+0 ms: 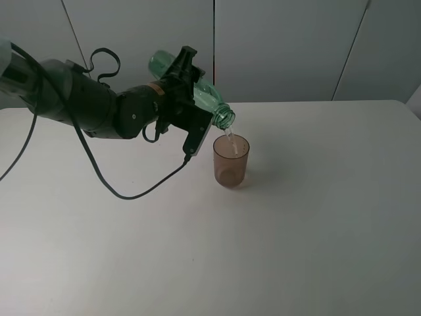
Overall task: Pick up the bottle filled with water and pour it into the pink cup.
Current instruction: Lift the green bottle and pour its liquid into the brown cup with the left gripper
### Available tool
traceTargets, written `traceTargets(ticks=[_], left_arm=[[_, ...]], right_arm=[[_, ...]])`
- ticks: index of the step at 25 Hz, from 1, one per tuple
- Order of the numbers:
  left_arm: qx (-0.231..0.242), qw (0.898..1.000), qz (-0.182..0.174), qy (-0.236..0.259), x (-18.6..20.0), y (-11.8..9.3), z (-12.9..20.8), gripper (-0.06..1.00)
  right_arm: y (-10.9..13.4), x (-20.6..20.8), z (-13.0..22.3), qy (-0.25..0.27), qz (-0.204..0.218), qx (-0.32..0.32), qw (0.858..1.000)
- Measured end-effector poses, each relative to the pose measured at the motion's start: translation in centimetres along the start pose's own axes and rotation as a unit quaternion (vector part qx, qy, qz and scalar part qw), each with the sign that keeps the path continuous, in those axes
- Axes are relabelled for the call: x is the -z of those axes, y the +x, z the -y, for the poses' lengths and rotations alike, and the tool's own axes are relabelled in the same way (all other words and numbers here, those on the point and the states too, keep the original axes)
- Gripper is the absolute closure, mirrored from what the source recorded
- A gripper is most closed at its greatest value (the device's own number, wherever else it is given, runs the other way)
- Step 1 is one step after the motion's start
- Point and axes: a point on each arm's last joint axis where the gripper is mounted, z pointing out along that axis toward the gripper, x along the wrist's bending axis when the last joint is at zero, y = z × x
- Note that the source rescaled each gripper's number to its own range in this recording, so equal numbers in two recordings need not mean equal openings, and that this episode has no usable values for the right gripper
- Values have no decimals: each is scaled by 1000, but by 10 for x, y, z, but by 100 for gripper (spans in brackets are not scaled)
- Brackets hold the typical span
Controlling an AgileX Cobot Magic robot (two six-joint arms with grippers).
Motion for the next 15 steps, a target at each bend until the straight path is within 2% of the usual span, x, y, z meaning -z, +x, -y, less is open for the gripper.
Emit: traceTargets(ticks=[15], left_arm=[[-20, 1000, -12, -2, -2, 1, 6, 94]], right_arm=[[0, 0, 0, 0, 0, 0, 1000]])
